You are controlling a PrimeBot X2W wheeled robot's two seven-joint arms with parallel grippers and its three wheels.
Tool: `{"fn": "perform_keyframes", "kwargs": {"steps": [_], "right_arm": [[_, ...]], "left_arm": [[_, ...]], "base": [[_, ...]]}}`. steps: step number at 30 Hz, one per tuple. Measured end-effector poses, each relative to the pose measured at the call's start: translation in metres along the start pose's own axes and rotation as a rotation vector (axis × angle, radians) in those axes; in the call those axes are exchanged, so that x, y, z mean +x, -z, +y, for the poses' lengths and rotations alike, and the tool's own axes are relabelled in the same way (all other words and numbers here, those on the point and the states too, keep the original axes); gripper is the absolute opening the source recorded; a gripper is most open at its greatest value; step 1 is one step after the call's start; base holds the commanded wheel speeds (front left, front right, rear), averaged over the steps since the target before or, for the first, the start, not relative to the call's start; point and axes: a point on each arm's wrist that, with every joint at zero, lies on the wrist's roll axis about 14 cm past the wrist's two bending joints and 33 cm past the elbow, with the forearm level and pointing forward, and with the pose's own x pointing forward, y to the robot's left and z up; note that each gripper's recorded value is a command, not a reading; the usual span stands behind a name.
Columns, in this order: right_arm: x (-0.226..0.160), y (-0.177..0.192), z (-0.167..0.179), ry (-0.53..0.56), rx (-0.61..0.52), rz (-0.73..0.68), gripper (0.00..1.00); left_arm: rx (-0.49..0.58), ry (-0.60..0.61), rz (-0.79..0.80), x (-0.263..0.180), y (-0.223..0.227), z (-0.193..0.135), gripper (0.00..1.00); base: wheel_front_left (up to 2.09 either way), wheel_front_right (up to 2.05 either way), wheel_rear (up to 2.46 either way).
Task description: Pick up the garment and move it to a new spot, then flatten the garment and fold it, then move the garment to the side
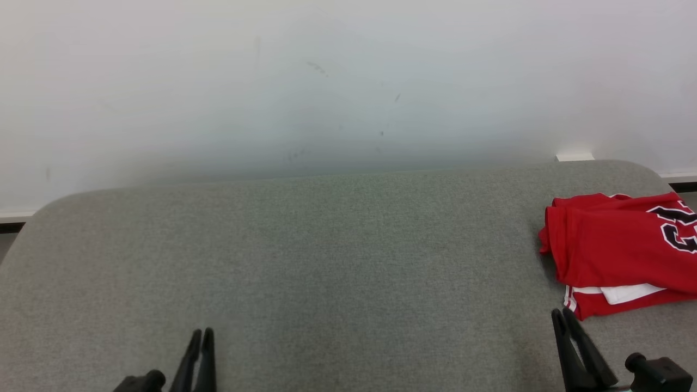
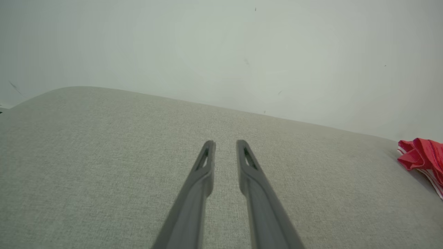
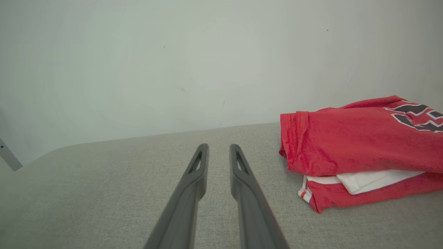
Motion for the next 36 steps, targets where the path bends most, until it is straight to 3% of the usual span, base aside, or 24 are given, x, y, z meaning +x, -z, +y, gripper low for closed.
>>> {"fn": "perform_keyframes", "kwargs": {"steps": [4,36], "right_arm": [[-0.007,0.014,-0.004,0.024,0.034,0.044,0.00],[0.004,0.010,-0.028,0.160,0.491,0.038,0.00]], "left_arm": [[-0.031,-0.023,0.056,-0.006,0.015,0.005,0.00],[-0.542,-0.142,0.087,0.000,0.014,0.030,0.00]], "base": [[0.00,0.00,0.00],[0.00,0.00,0.00]]}}
